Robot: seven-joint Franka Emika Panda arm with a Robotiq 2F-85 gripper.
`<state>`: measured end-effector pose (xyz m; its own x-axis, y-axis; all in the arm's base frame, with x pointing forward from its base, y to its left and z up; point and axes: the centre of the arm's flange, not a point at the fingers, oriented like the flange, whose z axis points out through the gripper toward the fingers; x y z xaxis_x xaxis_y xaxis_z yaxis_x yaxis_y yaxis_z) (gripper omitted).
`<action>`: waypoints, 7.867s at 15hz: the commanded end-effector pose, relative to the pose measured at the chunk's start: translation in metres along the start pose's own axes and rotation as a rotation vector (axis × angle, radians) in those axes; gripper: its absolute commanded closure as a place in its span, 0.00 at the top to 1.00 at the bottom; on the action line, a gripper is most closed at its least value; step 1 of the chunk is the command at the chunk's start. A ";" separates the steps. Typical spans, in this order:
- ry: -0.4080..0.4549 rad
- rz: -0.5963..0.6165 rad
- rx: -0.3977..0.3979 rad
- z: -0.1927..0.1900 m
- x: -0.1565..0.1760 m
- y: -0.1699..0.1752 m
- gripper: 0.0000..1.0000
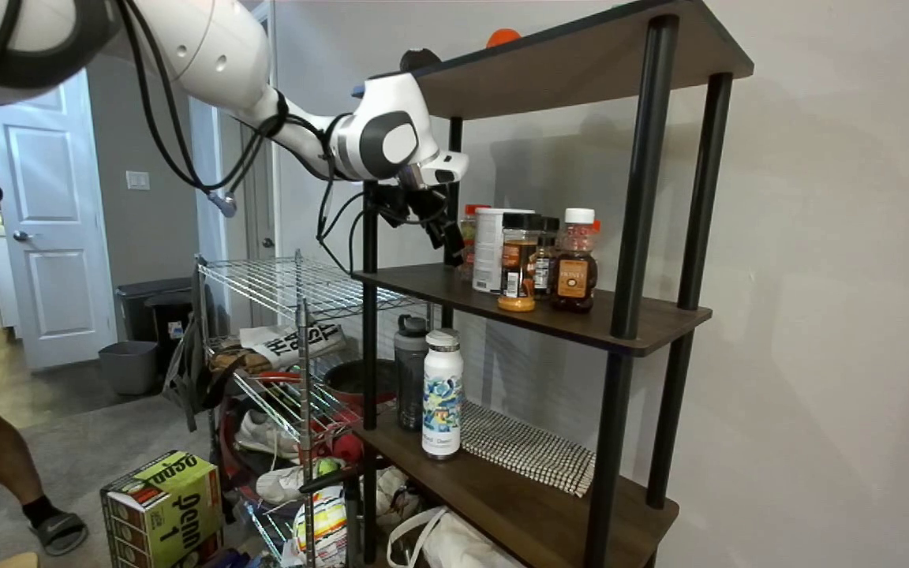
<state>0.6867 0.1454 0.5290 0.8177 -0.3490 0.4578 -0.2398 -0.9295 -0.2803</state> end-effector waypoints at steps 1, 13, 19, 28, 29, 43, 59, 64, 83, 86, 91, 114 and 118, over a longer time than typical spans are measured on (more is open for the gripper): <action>0.000 0.000 0.000 0.000 0.000 0.000 1.00; 0.000 0.002 -0.001 0.001 0.000 0.001 1.00; -0.003 0.002 0.002 0.002 -0.003 0.001 1.00; 0.048 0.016 0.037 -0.009 -0.010 0.009 1.00; 0.050 0.015 0.036 -0.009 -0.011 0.010 1.00; 0.056 0.022 0.040 -0.024 -0.022 0.038 1.00; 0.081 -0.039 0.035 -0.052 -0.056 0.057 1.00; 0.116 -0.049 0.063 -0.050 -0.061 0.060 1.00; 0.175 -0.039 0.128 -0.028 -0.068 0.057 1.00; 0.169 -0.046 0.131 -0.027 -0.068 0.054 1.00; 0.175 -0.063 0.138 -0.029 -0.070 0.049 1.00; 0.255 -0.188 0.090 -0.020 -0.049 0.026 1.00; 0.251 -0.201 0.085 -0.013 -0.045 0.021 1.00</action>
<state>0.6294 0.1345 0.5130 0.6874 -0.2016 0.6978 -0.0352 -0.9688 -0.2452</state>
